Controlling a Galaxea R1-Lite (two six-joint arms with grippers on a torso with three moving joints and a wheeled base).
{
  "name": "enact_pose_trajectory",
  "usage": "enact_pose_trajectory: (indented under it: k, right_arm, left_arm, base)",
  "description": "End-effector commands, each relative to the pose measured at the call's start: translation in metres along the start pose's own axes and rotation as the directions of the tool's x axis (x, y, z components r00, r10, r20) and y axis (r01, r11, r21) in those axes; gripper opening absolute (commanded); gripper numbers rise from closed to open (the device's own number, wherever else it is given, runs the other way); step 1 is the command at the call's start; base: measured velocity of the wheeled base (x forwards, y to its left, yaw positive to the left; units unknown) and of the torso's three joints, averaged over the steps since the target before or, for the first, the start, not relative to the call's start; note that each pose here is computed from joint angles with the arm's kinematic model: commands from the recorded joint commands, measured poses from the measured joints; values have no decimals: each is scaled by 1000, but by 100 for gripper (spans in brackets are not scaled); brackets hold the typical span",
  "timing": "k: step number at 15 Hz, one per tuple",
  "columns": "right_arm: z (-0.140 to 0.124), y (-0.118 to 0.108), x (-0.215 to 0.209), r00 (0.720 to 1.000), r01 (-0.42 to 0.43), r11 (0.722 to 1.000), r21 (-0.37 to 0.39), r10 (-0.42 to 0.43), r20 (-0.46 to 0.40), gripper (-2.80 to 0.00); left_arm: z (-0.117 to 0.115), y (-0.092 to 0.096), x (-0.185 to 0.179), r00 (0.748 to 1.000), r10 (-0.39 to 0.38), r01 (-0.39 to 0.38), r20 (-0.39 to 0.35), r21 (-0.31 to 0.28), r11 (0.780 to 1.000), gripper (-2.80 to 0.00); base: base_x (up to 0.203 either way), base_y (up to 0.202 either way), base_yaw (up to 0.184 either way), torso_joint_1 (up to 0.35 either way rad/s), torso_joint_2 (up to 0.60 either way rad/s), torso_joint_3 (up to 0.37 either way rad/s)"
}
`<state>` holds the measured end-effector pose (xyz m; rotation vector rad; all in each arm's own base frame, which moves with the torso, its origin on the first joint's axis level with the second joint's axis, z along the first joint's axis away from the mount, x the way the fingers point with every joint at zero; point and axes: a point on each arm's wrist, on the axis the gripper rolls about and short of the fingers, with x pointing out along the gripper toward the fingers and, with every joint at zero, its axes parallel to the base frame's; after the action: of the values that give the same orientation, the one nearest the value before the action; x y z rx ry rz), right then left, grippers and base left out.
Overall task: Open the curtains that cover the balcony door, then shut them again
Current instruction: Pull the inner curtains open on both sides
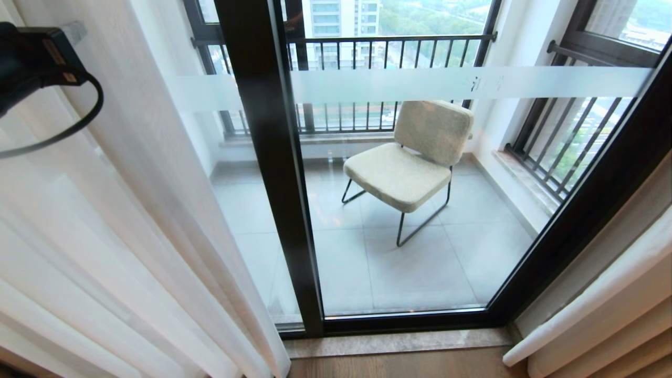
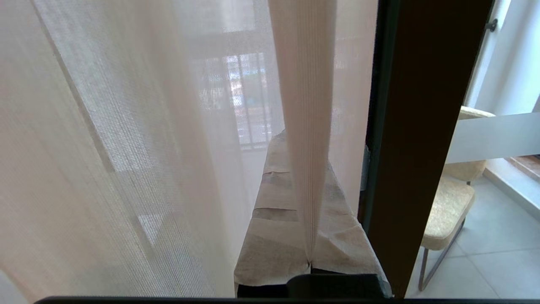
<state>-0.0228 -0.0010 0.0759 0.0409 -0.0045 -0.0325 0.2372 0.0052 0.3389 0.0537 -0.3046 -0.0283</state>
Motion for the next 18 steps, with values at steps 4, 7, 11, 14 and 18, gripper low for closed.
enact_pose_trajectory:
  k: [4,7,11,14,18]
  right_arm:
    - [0,0,0,1000,0,1000,1,0,-1,-280]
    - [0,0,0,1000,0,1000,1,0,-1,-280]
    - [0,0,0,1000,0,1000,1,0,-1,-280]
    - [0,0,0,1000,0,1000,1,0,-1,-280]
    - [0,0,0,1000,0,1000,0,0,-2,-280]
  left_arm:
    - [0,1,0,1000,2,-2,1,1,1000,-280]
    - [0,1,0,1000,2,-2,1,-1,1000,-280]
    - [0,3,0,1000,16,-16,2,-2,1000,-280]
    - [2,17,-4,997,77,-77,6,11,997,-280]
    - [0,32,-7,992,130,-130,-1,2,992,-280]
  base:
    - [0,0,0,0,0,0]
    - [0,0,0,0,0,0]
    - [0,0,0,0,0,0]
    - [0,0,0,0,0,0]
    - [0,0,0,0,0,0]
